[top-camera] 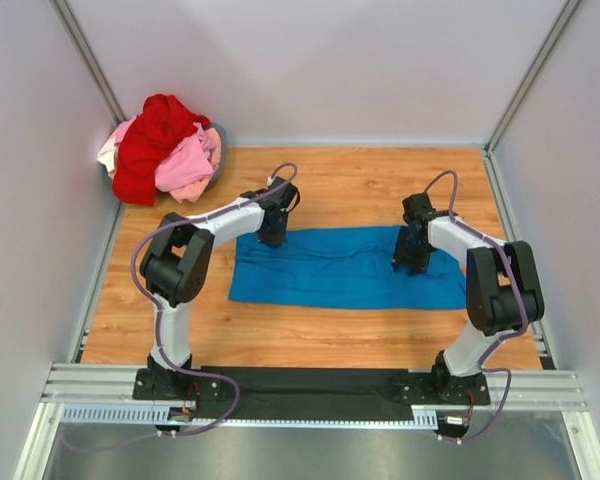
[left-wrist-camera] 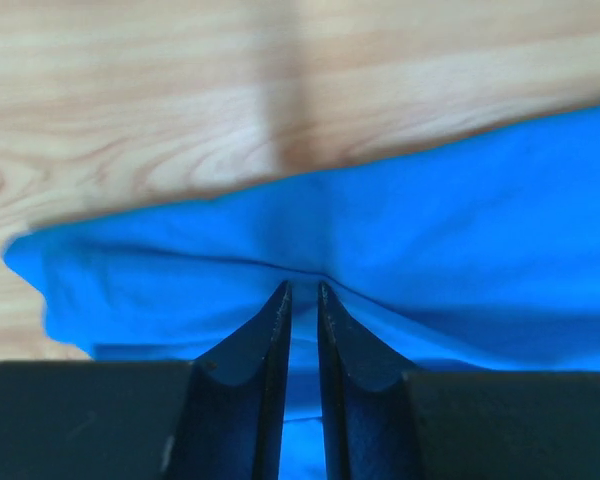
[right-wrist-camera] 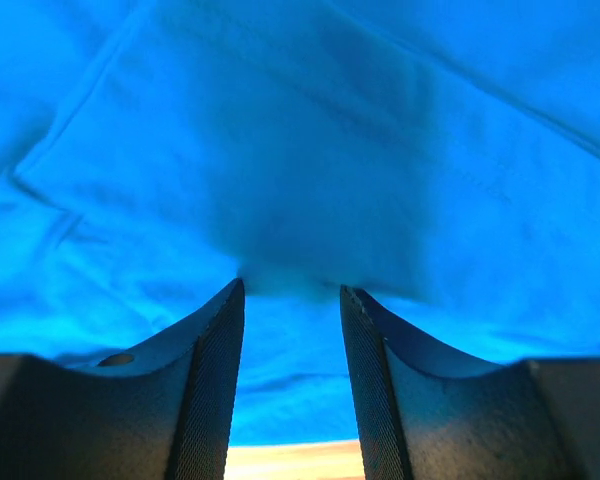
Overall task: Fold and stack the t-shirts
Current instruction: Fold the tshirt
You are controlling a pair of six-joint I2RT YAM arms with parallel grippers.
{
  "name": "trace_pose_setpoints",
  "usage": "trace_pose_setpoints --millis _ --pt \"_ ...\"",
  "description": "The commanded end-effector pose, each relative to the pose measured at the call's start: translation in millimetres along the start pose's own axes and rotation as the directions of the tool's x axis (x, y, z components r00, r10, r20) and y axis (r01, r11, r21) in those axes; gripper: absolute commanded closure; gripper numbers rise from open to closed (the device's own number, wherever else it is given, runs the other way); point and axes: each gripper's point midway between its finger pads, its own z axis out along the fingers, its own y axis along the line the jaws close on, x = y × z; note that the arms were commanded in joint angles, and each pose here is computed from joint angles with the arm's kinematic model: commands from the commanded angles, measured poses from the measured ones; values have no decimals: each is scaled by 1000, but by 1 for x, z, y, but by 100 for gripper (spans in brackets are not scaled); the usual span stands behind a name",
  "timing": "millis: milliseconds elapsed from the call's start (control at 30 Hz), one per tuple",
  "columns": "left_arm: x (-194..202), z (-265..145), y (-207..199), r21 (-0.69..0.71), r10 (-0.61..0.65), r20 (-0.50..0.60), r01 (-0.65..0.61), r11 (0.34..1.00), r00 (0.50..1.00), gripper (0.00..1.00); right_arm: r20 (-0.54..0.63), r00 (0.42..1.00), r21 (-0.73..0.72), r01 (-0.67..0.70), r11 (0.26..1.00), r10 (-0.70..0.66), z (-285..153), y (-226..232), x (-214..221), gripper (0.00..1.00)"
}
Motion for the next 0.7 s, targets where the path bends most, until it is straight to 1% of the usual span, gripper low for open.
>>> trace_pose_setpoints --millis 0,33,100,133,167,200,233,267,300,333,367,400,433,467,500,533,567,600,633,667 --pt "12 11 -3 4 25 -53 -25 1000 998 77 20 1000 -42 -8 999 9 9 19 -21 55" --pt "16 12 -3 4 18 -62 -18 1000 998 77 -10 1000 -31 -7 999 7 17 20 -19 55" --pt "31 15 -3 14 16 -100 -14 1000 995 76 8 1000 -42 -3 999 3 19 30 -39 55" --pt "37 15 -3 18 11 -118 -8 1000 993 76 -26 1000 -22 1 1000 -2 31 31 -39 55" --pt "43 12 -1 17 3 -131 -1 1000 991 76 12 1000 -44 3 999 -2 27 43 -63 55" --pt "61 12 1 23 -4 -170 8 1000 986 76 13 1000 -53 12 999 -11 30 50 -74 55" --pt "71 10 0 34 -28 -187 35 999 982 76 -51 998 -30 20 999 -21 46 50 -69 56" --pt "87 4 2 48 -41 -203 52 998 978 76 -15 1000 -94 21 995 -23 39 73 -96 57" --pt "97 -1 -2 78 -56 -220 75 994 974 76 -43 999 -101 26 995 -31 41 79 -98 58" --pt "105 -6 -6 86 -96 -227 118 989 969 76 -91 995 -98 27 995 -36 60 85 -95 59" --pt "106 -17 -10 109 -119 -205 144 984 971 76 -100 994 -135 27 991 -40 61 99 -102 61" --pt "129 -20 -12 117 -131 -253 165 979 959 76 -70 996 -184 42 982 -56 50 123 -121 61" --pt "140 -26 -23 144 -109 -264 151 978 958 76 -99 993 -196 47 979 -67 66 135 -120 61" --pt "153 -35 -30 153 -113 -282 161 975 953 75 -106 991 -236 56 970 -83 67 150 -122 60" --pt "162 -41 -39 165 -97 -295 151 975 951 74 -129 985 -256 80 963 -116 67 167 -114 60" --pt "170 -48 -47 180 -78 -301 137 974 951 74 -79 986 -307 113 945 -144 67 192 -133 60" --pt "185 -60 -65 219 -28 -303 98 971 953 74 -83 981 -354 137 925 -177 67 209 -131 59" --pt "193 -67 -78 247 -42 -326 128 961 945 74 -72 974 -386 173 906 -217 64 228 -127 58" --pt "198 -73 -88 270 -38 -327 132 954 944 74 -47 972 -407 192 893 -231 69 241 -131 56" --pt "203 -83 -98 297 -19 -323 121 947 946 73 -32 973 -400 199 895 -231 72 244 -133 55"
